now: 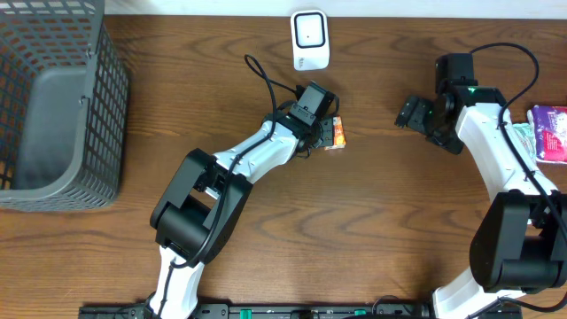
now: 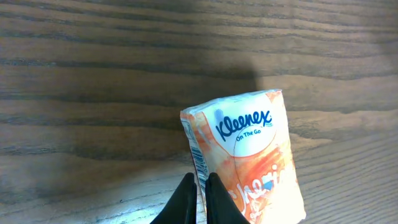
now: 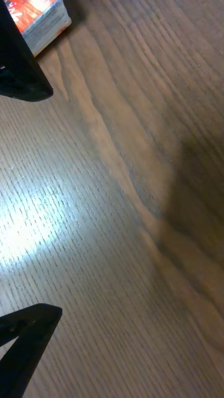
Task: Scan the item barcode
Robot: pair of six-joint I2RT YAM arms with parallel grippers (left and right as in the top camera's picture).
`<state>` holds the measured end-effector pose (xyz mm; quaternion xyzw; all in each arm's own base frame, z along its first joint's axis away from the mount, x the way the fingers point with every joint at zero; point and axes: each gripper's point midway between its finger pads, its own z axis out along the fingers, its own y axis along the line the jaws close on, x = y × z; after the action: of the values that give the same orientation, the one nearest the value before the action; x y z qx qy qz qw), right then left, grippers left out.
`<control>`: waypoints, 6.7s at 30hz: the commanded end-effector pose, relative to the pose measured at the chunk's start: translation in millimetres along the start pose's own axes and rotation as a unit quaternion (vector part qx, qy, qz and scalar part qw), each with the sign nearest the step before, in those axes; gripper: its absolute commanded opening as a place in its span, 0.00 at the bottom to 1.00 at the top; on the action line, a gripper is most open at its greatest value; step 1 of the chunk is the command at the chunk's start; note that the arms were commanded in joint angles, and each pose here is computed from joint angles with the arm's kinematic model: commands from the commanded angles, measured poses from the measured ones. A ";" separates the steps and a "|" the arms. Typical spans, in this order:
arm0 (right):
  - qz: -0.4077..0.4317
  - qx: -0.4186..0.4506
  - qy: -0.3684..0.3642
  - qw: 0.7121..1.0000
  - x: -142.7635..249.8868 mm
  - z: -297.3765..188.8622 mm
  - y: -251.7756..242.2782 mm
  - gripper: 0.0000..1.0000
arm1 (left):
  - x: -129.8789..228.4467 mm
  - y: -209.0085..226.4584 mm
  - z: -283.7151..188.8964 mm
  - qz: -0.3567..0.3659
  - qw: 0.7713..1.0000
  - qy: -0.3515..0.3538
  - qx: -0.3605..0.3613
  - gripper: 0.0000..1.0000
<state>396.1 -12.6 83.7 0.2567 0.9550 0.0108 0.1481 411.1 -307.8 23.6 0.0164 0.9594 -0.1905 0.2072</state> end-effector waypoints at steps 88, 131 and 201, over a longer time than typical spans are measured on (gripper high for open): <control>-0.171 -0.135 0.059 0.974 67.2 -5.9 99.5 0.99 | -30.4 249.3 -225.5 -0.180 0.938 -0.010 -0.297 0.98; -0.217 -0.341 0.140 0.904 94.0 60.3 160.0 0.59 | -30.4 249.3 -225.5 -0.180 0.938 -0.010 -0.297 0.98; -0.252 -0.354 0.128 0.891 106.8 -22.6 201.3 0.01 | -30.4 249.3 -225.5 -0.180 0.938 -0.010 -0.297 0.98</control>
<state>377.1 226.9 70.8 -0.0812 0.9027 0.4208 0.0375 376.7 5.0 134.4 -0.2125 0.9601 0.0622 0.1706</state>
